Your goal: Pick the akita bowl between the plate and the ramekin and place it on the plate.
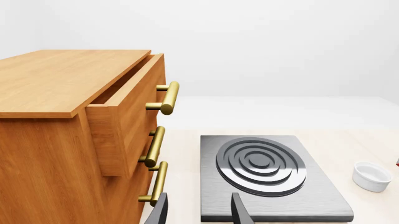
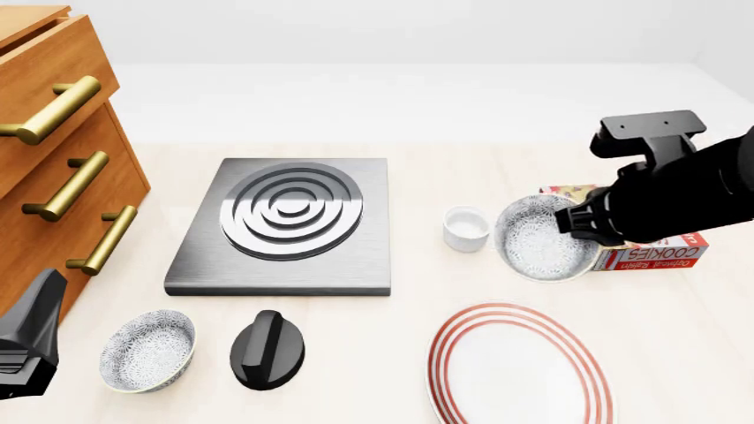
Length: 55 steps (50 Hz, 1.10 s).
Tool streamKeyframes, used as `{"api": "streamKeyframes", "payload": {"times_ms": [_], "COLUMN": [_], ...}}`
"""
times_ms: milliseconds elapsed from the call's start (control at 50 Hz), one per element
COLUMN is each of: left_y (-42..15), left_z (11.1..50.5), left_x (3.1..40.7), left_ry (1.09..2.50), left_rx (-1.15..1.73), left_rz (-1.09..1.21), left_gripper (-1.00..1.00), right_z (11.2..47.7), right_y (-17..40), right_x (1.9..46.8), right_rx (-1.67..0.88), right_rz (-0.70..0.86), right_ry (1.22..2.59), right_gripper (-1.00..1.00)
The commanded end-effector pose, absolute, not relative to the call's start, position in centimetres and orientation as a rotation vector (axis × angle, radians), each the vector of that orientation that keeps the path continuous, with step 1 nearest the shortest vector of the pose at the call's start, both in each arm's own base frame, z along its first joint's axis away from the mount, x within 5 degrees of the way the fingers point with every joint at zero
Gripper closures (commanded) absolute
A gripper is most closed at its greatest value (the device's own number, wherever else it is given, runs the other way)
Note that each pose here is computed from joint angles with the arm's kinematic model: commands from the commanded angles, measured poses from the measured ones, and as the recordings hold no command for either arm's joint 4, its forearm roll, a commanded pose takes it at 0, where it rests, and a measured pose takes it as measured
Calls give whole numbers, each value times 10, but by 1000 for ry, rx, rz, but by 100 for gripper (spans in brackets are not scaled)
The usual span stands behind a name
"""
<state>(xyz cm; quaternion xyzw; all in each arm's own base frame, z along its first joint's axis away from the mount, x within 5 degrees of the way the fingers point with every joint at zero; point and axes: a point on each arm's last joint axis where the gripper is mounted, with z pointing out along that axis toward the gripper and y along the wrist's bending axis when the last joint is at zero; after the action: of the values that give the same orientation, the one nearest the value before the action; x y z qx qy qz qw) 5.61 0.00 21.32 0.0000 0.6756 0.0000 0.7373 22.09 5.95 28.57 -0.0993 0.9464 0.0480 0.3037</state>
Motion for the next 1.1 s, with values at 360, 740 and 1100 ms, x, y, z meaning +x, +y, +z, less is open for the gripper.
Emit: {"api": "streamKeyframes", "payload": {"times_ms": [360, 740, 1100], "left_y": [0, 0, 0], "left_z": [213, 213, 213], "left_x": [56, 56, 56], "left_ry": [1484, 1484, 1484], "left_rx": [0, 0, 0], "left_rz": [0, 0, 0], "left_gripper": [-100, -100, -100], "right_z": [240, 198, 158], "right_y": [64, 70, 72], "right_x": [171, 164, 174], "right_rx": [-338, -355, -345], "right_rz": [161, 171, 151], "right_ry": [2592, 2664, 2721], "right_gripper": [100, 100, 100]}}
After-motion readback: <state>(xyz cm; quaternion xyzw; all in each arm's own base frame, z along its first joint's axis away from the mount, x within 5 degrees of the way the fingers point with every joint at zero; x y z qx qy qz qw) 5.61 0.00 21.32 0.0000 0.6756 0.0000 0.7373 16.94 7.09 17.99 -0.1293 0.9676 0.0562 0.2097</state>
